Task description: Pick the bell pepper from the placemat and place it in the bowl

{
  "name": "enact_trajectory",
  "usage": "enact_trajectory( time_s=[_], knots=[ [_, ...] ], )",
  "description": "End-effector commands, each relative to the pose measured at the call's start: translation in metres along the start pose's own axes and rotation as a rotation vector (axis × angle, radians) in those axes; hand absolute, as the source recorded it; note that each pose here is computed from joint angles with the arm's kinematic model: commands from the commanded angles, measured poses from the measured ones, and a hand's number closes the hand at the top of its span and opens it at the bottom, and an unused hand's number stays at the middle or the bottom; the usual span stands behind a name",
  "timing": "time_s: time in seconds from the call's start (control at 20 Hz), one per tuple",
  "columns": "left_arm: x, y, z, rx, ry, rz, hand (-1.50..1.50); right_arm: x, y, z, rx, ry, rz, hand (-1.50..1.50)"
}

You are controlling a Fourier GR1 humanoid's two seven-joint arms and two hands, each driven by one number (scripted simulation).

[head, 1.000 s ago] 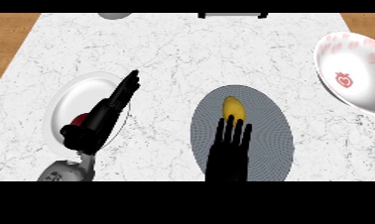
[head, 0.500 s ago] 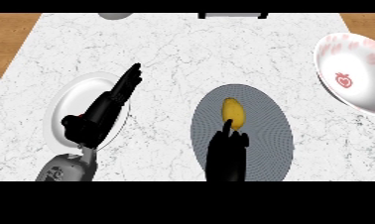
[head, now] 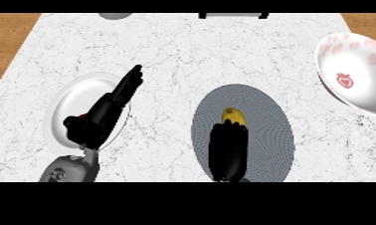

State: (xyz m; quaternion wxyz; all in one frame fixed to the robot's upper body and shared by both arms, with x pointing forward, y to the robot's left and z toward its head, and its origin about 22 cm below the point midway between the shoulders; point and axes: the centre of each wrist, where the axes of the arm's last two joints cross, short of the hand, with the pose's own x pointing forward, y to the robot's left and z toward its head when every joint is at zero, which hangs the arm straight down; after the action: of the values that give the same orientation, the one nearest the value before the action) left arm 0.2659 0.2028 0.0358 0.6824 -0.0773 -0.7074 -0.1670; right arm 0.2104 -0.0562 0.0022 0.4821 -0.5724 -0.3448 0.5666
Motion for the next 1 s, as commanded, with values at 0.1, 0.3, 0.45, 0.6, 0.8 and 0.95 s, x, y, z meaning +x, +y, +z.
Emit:
enact_trajectory(
  time_s=[0.1, 0.3, 0.45, 0.6, 0.8, 0.95],
  knots=[
    [-0.007, 0.005, 0.003, 0.013, 0.012, -0.008, 0.00, -0.070, -0.019, -0.056, 0.137, -0.078, -0.380, 1.50],
    [-0.013, -0.012, 0.006, 0.010, -0.001, -0.002, 0.00, -0.138, -0.020, -0.120, 0.142, 0.000, -0.420, 1.50],
    [0.010, 0.005, -0.013, -0.001, -0.001, -0.012, 0.00, -0.158, -0.039, -0.145, 0.021, 0.076, -0.409, 1.50],
    [-0.009, 0.004, 0.016, 0.003, 0.005, -0.007, 0.00, -0.156, -0.051, -0.128, -0.132, 0.109, -0.466, 1.50],
    [0.010, -0.001, 0.003, 0.006, -0.019, -0.002, 0.00, -0.187, -0.101, -0.125, -0.334, 0.127, -0.639, 1.50],
    [0.000, -0.005, 0.007, -0.002, 0.005, -0.001, 0.00, -0.197, -0.101, -0.126, -0.414, 0.173, -0.788, 1.50]
  ],
)
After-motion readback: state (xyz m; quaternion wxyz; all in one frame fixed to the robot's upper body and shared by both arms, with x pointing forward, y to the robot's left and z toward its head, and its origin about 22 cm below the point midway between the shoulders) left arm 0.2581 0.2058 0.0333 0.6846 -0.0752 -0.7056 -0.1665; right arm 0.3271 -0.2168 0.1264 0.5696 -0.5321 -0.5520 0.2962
